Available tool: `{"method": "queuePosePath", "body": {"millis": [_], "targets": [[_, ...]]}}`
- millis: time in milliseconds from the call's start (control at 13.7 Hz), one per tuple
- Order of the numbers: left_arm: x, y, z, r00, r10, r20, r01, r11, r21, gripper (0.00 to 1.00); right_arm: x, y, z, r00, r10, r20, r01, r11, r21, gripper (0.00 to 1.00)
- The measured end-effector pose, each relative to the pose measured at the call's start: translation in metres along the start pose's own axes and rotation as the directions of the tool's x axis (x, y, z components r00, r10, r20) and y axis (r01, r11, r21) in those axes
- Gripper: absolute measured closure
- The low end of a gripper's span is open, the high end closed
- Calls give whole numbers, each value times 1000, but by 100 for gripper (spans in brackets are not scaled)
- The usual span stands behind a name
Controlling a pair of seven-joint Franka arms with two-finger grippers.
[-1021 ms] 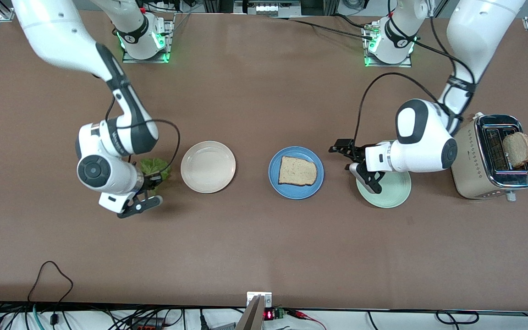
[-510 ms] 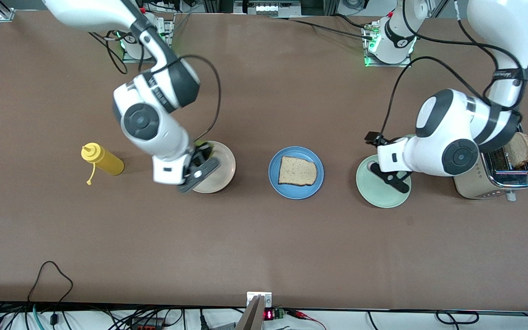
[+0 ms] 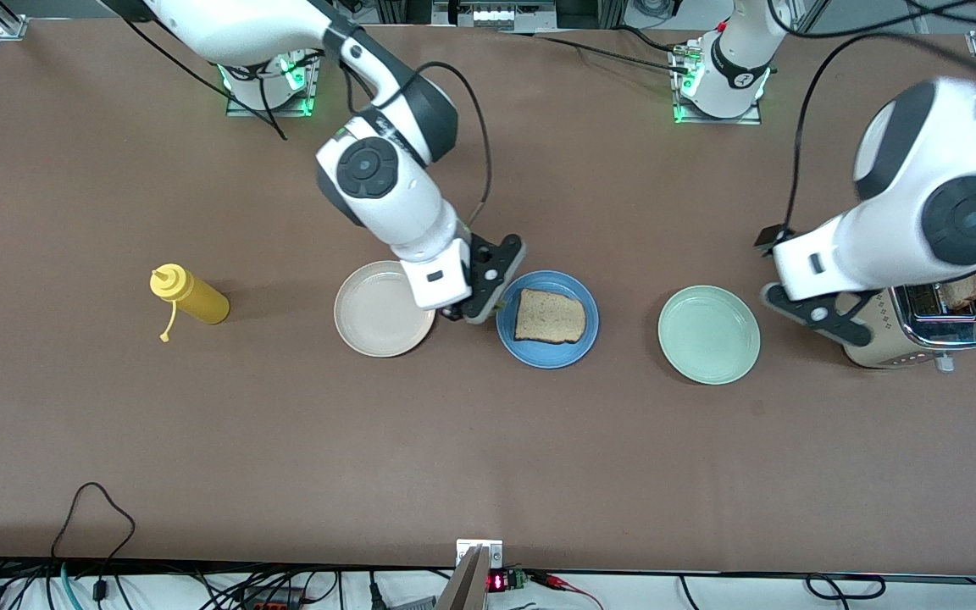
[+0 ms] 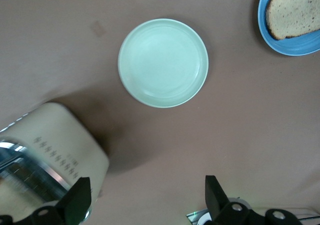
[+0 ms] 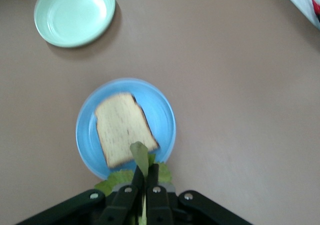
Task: Make sandwich in blue plate with both arms
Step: 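Carry the lettuce with the right gripper and lay it on the bread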
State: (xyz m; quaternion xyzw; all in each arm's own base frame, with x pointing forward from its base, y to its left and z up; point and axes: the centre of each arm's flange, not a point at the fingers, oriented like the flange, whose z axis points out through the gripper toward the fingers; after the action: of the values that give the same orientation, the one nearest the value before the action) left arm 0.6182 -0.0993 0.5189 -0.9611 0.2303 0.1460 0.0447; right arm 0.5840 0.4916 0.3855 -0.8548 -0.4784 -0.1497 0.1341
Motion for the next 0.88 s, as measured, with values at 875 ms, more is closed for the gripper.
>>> {"method": "queuePosePath", "body": {"millis": [875], "targets": [[-97, -64, -37, 920, -256, -296, 236, 966, -104, 0, -7, -44, 113, 996, -13, -87, 17, 999, 49, 96]]}}
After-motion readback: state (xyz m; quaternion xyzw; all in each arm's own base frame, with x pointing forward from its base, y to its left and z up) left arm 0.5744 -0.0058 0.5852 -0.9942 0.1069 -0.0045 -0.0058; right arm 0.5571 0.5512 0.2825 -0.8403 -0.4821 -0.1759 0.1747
